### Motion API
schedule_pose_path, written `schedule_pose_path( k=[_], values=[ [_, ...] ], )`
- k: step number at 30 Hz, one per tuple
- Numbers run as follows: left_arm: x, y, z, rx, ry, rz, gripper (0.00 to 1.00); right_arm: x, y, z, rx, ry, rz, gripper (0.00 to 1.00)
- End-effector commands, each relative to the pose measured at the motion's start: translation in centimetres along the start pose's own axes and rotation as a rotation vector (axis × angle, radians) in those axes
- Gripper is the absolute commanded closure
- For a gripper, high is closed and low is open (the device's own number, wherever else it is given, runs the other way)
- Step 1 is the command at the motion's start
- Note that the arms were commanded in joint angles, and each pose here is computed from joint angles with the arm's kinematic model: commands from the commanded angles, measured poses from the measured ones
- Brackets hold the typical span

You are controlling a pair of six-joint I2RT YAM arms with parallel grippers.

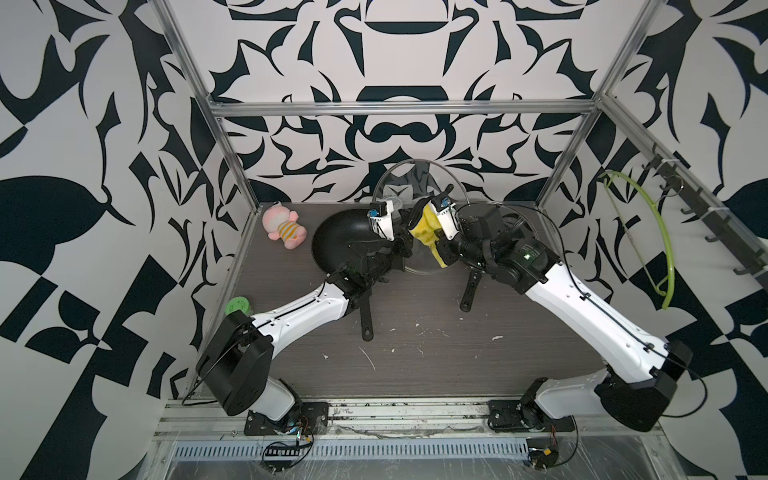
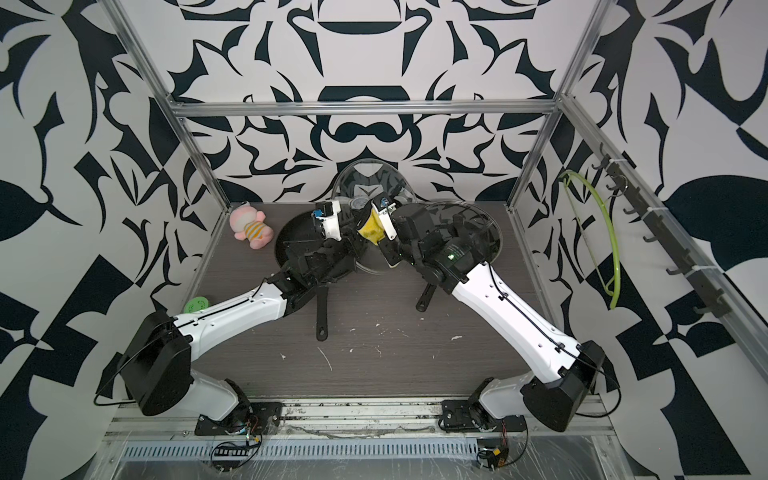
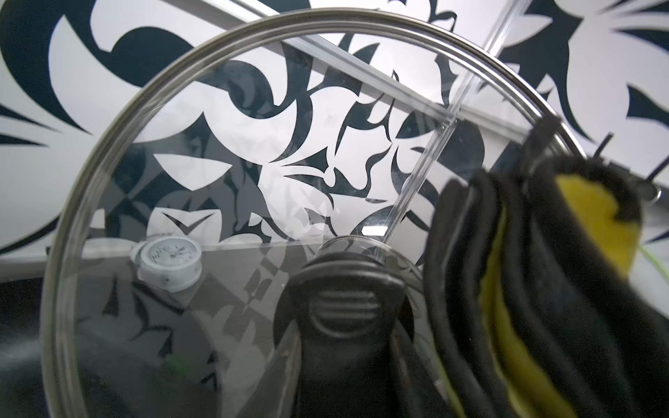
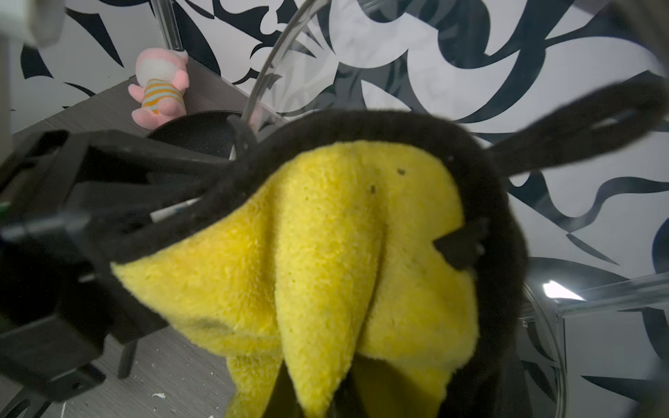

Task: Wipe the pot lid with a cloth
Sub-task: Wipe the pot lid.

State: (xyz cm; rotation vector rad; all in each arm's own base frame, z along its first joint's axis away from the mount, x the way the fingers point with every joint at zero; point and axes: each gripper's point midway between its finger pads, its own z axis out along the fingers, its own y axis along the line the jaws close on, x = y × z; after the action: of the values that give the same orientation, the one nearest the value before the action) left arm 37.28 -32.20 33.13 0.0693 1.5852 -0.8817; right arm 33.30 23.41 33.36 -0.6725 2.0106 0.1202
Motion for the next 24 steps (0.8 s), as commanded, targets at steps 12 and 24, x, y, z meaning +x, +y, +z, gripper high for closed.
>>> schedule_pose_path(
  k=[12, 24],
  values=[
    [-13.4, -4.4, -1.6, 0.097, -0.407, -0.500, 1.00, -1.2, 3.2, 0.5, -0.073, -0.084, 0.084, 1.00],
    [-11.9, -5.9, -2.8, 0.091, -0.461, 0.303, 1.00, -6.0, -1.0, -3.1, 0.088, -0.224, 0.050, 1.00]
  ],
)
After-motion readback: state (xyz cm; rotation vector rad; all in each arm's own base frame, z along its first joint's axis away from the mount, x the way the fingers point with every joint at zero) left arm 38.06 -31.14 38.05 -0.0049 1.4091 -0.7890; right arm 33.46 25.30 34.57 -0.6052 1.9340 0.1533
